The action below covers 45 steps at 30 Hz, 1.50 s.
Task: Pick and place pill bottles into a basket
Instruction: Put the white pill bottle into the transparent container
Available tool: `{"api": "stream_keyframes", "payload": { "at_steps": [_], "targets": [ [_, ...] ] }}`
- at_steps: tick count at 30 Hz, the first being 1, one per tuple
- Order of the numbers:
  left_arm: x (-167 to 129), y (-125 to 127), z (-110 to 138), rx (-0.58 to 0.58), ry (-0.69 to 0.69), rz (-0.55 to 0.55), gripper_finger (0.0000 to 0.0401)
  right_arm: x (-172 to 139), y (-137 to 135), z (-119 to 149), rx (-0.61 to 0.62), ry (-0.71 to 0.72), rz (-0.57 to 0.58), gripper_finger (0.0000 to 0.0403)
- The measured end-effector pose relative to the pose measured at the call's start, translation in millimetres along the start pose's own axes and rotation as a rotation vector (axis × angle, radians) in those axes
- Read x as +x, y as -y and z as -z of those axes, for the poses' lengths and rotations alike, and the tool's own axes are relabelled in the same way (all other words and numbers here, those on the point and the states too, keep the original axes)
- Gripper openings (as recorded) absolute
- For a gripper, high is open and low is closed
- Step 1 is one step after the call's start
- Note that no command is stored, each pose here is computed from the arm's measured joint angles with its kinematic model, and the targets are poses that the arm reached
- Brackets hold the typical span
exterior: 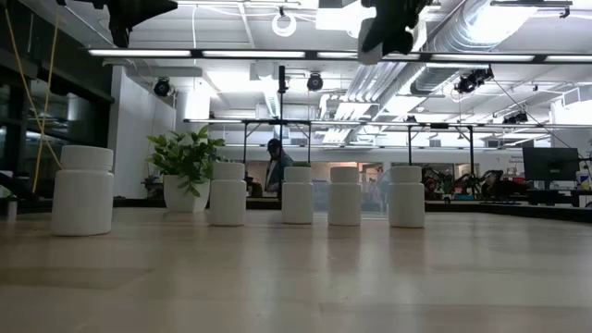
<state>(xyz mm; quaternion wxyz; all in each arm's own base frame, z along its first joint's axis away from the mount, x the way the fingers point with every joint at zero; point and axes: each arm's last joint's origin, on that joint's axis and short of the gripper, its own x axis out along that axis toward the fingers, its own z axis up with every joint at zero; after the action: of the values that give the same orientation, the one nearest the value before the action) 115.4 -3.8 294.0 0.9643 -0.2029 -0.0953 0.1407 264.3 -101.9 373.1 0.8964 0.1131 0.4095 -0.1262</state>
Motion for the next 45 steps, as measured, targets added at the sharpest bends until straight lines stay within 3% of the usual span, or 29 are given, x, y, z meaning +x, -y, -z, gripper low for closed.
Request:
{"api": "stream_keyframes", "payload": {
  "at_steps": [12, 24, 37, 45],
  "targets": [
    [0, 0, 0, 0.001, -0.003, -0.001, 0.0260, 67, 10, 0, -0.035, -0.188, 0.080, 0.0169],
    [0, 0, 0, 0.002, -0.003, -0.001, 0.0260, 114, 25, -5, -0.017, -0.194, 0.065, 0.0169],
    [0, 0, 0, 0.001, -0.002, 0.000, 0.0260, 136, 31, -8, -0.020, -0.164, 0.057, 0.0169],
    [0, 0, 0, 0.001, -0.002, 0.000, 0.0260, 136, 33, -12, -0.009, -0.126, 0.130, 0.0169]
  ]
}}
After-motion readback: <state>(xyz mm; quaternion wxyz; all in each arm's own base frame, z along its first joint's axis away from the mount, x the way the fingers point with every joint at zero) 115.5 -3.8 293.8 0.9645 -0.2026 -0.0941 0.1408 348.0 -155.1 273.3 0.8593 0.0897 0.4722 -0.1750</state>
